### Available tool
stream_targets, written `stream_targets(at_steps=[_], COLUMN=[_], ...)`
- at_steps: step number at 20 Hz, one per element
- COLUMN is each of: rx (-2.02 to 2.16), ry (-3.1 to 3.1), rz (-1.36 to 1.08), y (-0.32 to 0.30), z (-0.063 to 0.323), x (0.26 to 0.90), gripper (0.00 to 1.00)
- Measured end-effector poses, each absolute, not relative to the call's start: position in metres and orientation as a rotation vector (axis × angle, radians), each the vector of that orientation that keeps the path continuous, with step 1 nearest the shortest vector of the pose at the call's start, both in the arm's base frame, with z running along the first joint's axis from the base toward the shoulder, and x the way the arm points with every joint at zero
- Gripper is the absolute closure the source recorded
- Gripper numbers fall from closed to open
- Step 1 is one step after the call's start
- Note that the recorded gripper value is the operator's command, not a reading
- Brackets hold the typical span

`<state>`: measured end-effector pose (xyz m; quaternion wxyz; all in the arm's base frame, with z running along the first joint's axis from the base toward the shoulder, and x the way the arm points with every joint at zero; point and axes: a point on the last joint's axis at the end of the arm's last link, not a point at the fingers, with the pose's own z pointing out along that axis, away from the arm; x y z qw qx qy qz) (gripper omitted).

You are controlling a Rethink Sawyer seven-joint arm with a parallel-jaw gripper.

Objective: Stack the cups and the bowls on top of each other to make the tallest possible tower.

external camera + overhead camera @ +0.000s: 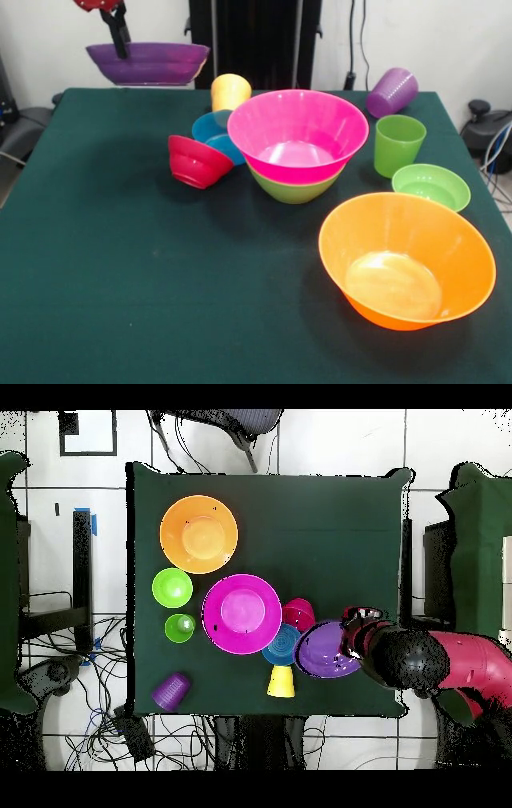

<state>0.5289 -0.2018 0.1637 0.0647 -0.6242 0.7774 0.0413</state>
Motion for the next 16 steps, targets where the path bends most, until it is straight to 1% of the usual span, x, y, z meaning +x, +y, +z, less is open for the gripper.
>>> stream_targets(at_steps=[7,16], rx=[-1.769,-1.694], ry=[2.369,2.364], rz=[0.188,0.242], y=[-0.191,-0.172], z=[0.183,0.193], x=[0.546,0.562], gripper=[1.00,1.00])
